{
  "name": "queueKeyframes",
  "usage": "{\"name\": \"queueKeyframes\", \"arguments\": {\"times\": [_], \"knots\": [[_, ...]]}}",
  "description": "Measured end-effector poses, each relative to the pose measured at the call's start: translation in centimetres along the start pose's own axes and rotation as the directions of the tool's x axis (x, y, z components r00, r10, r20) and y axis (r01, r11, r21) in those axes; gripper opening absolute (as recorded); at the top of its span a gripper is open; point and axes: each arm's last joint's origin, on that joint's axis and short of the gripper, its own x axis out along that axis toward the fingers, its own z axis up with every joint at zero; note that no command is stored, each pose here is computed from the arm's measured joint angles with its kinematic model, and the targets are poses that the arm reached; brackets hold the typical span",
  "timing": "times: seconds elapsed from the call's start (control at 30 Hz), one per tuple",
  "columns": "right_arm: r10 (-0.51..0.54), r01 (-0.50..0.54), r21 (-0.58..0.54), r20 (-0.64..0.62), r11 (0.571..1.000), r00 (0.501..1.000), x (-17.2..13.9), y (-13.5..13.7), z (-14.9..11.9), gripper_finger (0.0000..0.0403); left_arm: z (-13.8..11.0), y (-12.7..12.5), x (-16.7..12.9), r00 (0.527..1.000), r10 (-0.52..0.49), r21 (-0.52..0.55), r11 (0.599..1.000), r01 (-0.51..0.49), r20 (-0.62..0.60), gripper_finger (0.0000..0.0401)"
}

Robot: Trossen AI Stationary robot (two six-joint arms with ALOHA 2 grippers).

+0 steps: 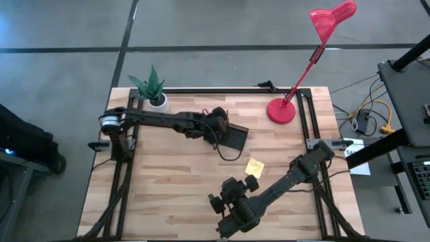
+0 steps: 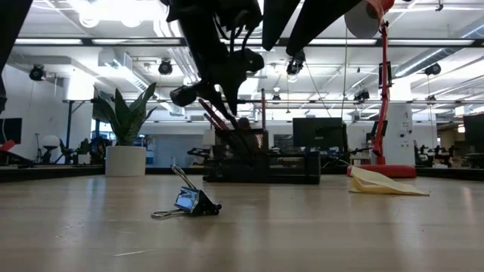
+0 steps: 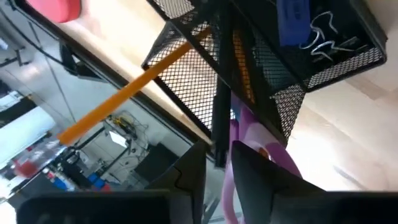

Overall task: Pick and place office supplies into organizer
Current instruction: Put the black pen into the desk organizer, then put the black binder clip into the desk organizer

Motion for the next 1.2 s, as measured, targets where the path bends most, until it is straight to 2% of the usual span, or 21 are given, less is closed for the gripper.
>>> {"name": "queueKeyframes", "arguments": {"times": [0.13,0.37,0.47,0.53,0.6,0.63,0.7,0.77,0.83,0.93,1.03,1.1,1.2], "knots": [[0.001,-0.001,0.002,0.000,1.000,1.000,0.0,0.0,0.0,0.0116,0.3,0.1,-0.6,0.998,0.034,-0.017,0.999,-0.035,-0.057,0.0079],[0.001,-0.001,0.000,0.003,1.000,1.000,0.1,0.0,0.1,0.0116,-0.3,1.1,-3.0,0.994,0.100,-0.129,0.986,-0.104,-0.042,0.0121],[0.005,-0.005,0.017,0.009,1.000,1.000,0.2,0.1,0.2,0.0116,-0.9,1.8,-4.8,0.988,0.149,-0.217,0.964,-0.153,-0.032,0.0142],[0.008,-0.009,0.027,0.006,1.000,1.000,0.2,0.2,0.2,0.0116,-1.3,2.3,-6.4,0.982,0.190,-0.353,0.918,-0.184,-0.018,0.0156],[0.024,-0.023,0.005,-0.017,1.000,1.000,0.2,0.4,0.1,0.0116,-1.6,2.0,-8.2,0.981,0.196,-0.487,0.857,-0.168,0.007,0.0169],[0.033,-0.033,-0.021,-0.039,0.999,0.999,0.2,0.5,0.0,0.0116,-1.6,1.6,-9.1,0.981,0.187,-0.545,0.827,-0.134,0.043,0.0173],[0.064,-0.074,-0.092,-0.108,0.993,0.992,0.2,0.9,-0.1,0.0116,-1.7,0.2,-11.3,0.975,0.133,-0.618,0.786,0.006,0.178,0.0179],[0.105,-0.137,-0.178,-0.177,0.974,0.979,0.1,1.4,-0.4,0.0116,-1.5,-1.2,-13.2,0.945,0.088,-0.668,0.728,0.154,0.314,0.0180],[0.163,-0.217,-0.236,-0.229,0.947,0.960,0.0,2.1,-0.5,0.0116,-1.2,-3.1,-15.0,0.918,0.066,-0.687,0.685,0.244,0.392,0.0180],[0.217,-0.281,-0.288,-0.237,0.915,0.947,0.0,2.7,-0.5,0.0116,-1.1,-5.9,-17.2,0.893,0.080,-0.713,0.635,0.297,0.444,0.0180],[0.248,-0.312,-0.301,-0.231,0.901,0.941,0.5,3.2,-0.4,0.0116,-1.6,-8.9,-18.8,0.873,0.096,-0.749,0.565,0.347,0.477,0.0180],[0.282,-0.343,-0.298,-0.231,0.891,0.931,1.2,3.7,-0.4,0.0116,-1.9,-10.9,-19.3,0.862,0.098,-0.764,0.520,0.382,0.497,0.0180],[0.338,-0.419,-0.326,-0.277,0.847,0.899,2.3,4.5,-0.7,0.0116,-2.6,-13.5,-19.7,0.844,0.111,-0.785,0.447,0.429,0.525,0.0180]]}}
